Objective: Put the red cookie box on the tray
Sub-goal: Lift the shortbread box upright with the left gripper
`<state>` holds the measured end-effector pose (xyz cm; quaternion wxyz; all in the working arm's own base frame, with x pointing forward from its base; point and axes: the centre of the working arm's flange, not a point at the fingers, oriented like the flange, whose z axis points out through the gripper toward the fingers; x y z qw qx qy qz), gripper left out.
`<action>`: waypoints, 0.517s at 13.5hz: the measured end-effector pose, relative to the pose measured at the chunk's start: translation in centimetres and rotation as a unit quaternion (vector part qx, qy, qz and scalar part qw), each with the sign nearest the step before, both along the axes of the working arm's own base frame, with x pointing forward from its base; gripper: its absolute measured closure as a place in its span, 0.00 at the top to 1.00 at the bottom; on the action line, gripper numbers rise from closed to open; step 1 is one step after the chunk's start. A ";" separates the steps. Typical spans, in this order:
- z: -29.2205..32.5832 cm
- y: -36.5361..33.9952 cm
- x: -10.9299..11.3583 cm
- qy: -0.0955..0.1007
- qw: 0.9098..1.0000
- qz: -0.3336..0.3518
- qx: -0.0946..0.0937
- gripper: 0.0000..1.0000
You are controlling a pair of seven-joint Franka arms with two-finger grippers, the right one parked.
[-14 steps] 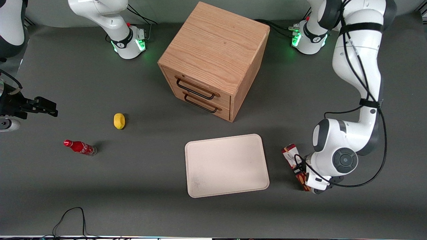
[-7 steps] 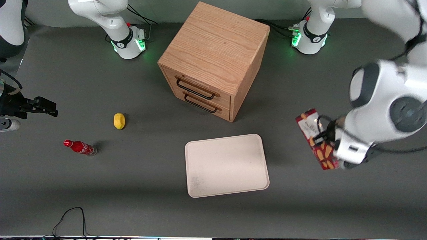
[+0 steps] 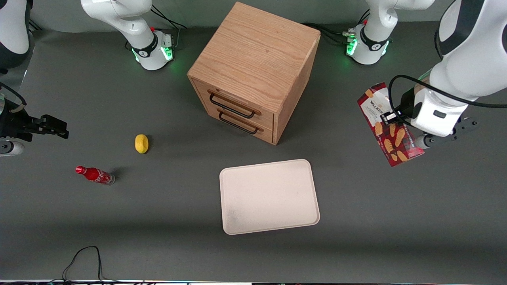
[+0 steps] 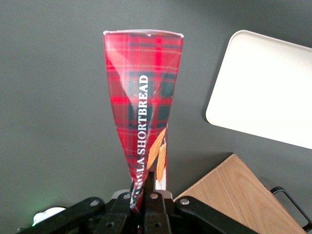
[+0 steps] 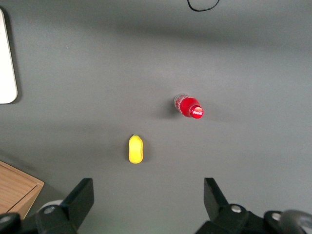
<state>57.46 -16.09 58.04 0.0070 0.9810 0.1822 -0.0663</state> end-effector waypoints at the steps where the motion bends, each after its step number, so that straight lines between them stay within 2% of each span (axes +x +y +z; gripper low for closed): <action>1: -0.6 -0.8 0.0 0.001 1.000 -0.007 -0.002 0.03; 4: -3.7 -5.3 0.8 0.008 0.999 -0.033 -0.009 0.03; 7: -7.2 -11.9 4.2 -0.004 0.999 -0.024 -0.035 0.03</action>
